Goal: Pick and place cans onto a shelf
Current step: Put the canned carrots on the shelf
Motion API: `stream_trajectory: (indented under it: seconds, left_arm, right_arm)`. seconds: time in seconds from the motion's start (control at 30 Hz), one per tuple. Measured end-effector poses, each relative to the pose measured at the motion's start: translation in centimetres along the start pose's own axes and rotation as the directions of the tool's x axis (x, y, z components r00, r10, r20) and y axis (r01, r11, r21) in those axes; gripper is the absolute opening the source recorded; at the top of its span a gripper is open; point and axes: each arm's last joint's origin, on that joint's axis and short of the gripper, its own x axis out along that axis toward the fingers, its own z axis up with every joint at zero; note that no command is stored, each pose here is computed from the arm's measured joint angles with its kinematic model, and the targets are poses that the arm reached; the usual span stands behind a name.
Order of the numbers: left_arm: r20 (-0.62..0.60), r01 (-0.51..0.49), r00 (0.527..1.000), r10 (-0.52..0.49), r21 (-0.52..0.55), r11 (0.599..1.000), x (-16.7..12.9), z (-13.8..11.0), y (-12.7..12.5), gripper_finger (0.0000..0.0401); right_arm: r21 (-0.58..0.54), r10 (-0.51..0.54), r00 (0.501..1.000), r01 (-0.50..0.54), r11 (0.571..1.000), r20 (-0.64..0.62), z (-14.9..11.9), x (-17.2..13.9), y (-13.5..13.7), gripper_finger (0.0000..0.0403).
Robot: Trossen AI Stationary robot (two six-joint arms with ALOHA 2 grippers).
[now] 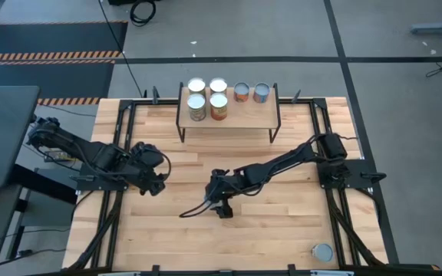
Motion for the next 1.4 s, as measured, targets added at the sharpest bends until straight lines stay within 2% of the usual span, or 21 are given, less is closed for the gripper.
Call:
stream_trajectory:
  seconds: [0.23,0.47,0.57,0.7,0.9,1.1,1.2,1.4]
  left_arm:
    - [0.025,-0.038,0.999,0.037,0.007,0.999,0.0,0.0,0.2,0.0311]
    - [0.044,-0.070,0.997,0.069,0.019,0.997,0.0,0.0,0.3,0.0311]
    - [0.057,-0.079,0.995,0.078,0.016,0.997,0.0,0.1,0.5,0.0309]
    - [0.084,-0.099,0.991,0.100,-0.022,0.995,-0.2,0.6,1.3,0.0303]
    - [0.206,-0.146,0.963,0.175,-0.145,0.979,-0.2,2.1,2.5,0.0298]
    - [0.334,-0.093,0.929,0.157,-0.198,0.976,0.1,4.5,2.5,0.0298]
    - [0.399,-0.061,0.906,0.143,-0.212,0.975,0.1,5.6,2.5,0.0298]
    - [0.456,-0.051,0.876,0.155,-0.232,0.971,0.1,6.7,2.9,0.0298]
  right_arm:
    - [-0.006,-0.007,1.000,0.006,1.000,-0.021,-0.6,0.9,-0.3,0.0369]
    - [-0.001,-0.012,1.000,0.012,1.000,-0.021,-0.6,1.2,-0.4,0.0300]
    - [0.021,-0.018,0.999,0.019,1.000,-0.040,0.4,-0.9,-0.7,0.0288]
    - [0.014,-0.033,0.999,0.033,0.999,-0.002,2.9,-7.0,-1.7,0.0288]
    - [0.055,-0.172,0.984,0.170,0.984,0.036,3.4,-16.3,-6.6,0.0290]
    - [0.142,-0.304,0.953,0.302,0.943,-0.012,1.5,-22.2,-12.8,0.0289]
    - [0.172,-0.353,0.936,0.348,0.921,-0.001,0.5,-23.7,-15.6,0.0290]
    - [0.246,-0.392,0.919,0.389,0.887,-0.042,-1.4,-23.5,-20.4,0.0291]
